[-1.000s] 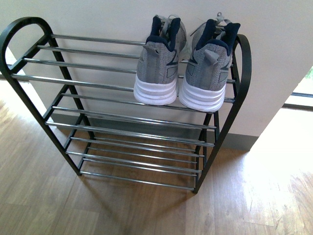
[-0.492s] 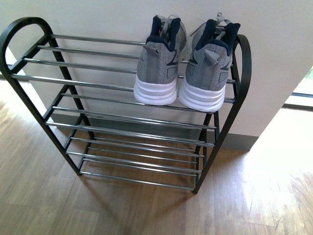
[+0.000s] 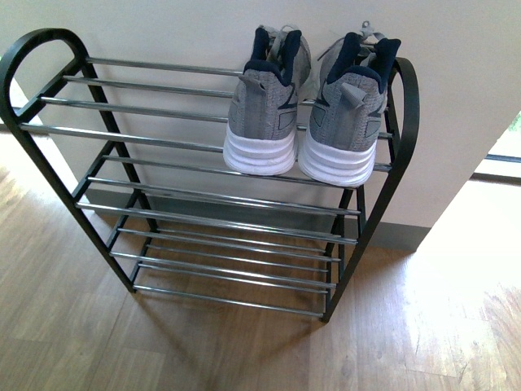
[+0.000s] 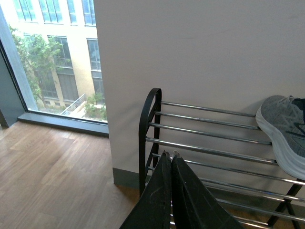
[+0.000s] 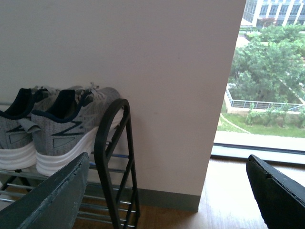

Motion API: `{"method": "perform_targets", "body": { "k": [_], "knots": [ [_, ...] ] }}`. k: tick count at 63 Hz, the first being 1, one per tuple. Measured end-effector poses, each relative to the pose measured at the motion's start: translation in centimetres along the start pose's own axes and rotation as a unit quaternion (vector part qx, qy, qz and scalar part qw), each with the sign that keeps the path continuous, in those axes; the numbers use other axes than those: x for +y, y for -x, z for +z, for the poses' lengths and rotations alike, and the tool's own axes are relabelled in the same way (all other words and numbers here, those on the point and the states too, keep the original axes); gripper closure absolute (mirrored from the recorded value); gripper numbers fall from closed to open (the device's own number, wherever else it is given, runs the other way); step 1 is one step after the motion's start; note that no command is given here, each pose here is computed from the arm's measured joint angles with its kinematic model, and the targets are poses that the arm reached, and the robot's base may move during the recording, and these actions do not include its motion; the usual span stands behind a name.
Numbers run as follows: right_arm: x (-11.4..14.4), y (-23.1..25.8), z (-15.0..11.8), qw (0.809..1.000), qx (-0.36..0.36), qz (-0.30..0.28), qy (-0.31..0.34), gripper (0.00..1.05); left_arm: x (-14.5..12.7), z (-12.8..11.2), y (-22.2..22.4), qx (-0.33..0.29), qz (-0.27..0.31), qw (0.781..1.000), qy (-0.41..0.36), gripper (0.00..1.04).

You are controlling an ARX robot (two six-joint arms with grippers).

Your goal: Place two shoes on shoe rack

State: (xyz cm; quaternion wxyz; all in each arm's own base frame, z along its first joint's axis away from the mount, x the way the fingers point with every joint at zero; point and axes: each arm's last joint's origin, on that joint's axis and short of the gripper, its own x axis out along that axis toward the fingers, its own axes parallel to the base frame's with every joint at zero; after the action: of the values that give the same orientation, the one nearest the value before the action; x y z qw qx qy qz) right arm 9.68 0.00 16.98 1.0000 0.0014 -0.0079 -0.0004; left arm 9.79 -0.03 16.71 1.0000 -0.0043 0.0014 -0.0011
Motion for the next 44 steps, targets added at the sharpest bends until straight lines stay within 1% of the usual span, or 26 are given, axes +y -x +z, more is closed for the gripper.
{"method": "perform_targets", "body": {
  "k": [9, 10, 14, 16, 19, 21, 24, 26, 29, 31, 37, 39, 42, 44],
  "knots": [
    [0.00, 0.00, 0.00, 1.000, 0.000, 0.000, 0.000, 0.09, 0.00, 0.00, 0.00, 0.000, 0.000, 1.000, 0.000, 1.04],
    [0.00, 0.00, 0.00, 1.000, 0.000, 0.000, 0.000, 0.09, 0.00, 0.00, 0.00, 0.000, 0.000, 1.000, 0.000, 1.02],
    [0.00, 0.00, 0.00, 1.000, 0.000, 0.000, 0.000, 0.09, 0.00, 0.00, 0.00, 0.000, 0.000, 1.000, 0.000, 0.92],
    [0.00, 0.00, 0.00, 1.000, 0.000, 0.000, 0.000, 0.09, 0.00, 0.00, 0.00, 0.000, 0.000, 1.000, 0.000, 0.85],
    [0.00, 0.00, 0.00, 1.000, 0.000, 0.000, 0.000, 0.09, 0.00, 0.00, 0.00, 0.000, 0.000, 1.000, 0.000, 0.77],
    [0.00, 0.00, 0.00, 1.000, 0.000, 0.000, 0.000, 0.09, 0.00, 0.00, 0.00, 0.000, 0.000, 1.000, 0.000, 0.70],
    [0.00, 0.00, 0.00, 1.000, 0.000, 0.000, 0.000, 0.09, 0.00, 0.00, 0.00, 0.000, 0.000, 1.000, 0.000, 0.63],
    [0.00, 0.00, 0.00, 1.000, 0.000, 0.000, 0.000, 0.09, 0.00, 0.00, 0.00, 0.000, 0.000, 1.000, 0.000, 0.54],
    [0.00, 0.00, 0.00, 1.000, 0.000, 0.001, 0.000, 0.09, 0.00, 0.01, 0.00, 0.000, 0.000, 1.000, 0.000, 0.47],
    [0.01, 0.00, 0.00, 1.000, 0.000, 0.001, 0.000, 0.09, 0.01, 0.01, 0.00, 0.000, 0.002, 1.000, 0.000, 0.38],
    [0.00, 0.00, 0.00, 1.000, 0.000, 0.001, 0.000, 0.09, 0.01, 0.01, 0.00, 0.000, 0.001, 1.000, 0.000, 0.22],
    [0.00, 0.00, 0.00, 1.000, 0.000, 0.000, 0.000, 0.09, 0.01, 0.01, 0.00, 0.000, 0.000, 1.000, 0.000, 0.15],
    [-0.01, 0.00, 0.00, 1.000, 0.000, -0.001, 0.000, 0.09, 0.00, 0.01, 0.00, 0.000, -0.001, 1.000, -0.001, 0.09],
    [-0.01, 0.00, 0.00, 1.000, 0.000, -0.001, 0.000, 0.09, 0.00, 0.01, 0.00, 0.000, -0.001, 1.000, -0.002, 0.08]
  ]
}}
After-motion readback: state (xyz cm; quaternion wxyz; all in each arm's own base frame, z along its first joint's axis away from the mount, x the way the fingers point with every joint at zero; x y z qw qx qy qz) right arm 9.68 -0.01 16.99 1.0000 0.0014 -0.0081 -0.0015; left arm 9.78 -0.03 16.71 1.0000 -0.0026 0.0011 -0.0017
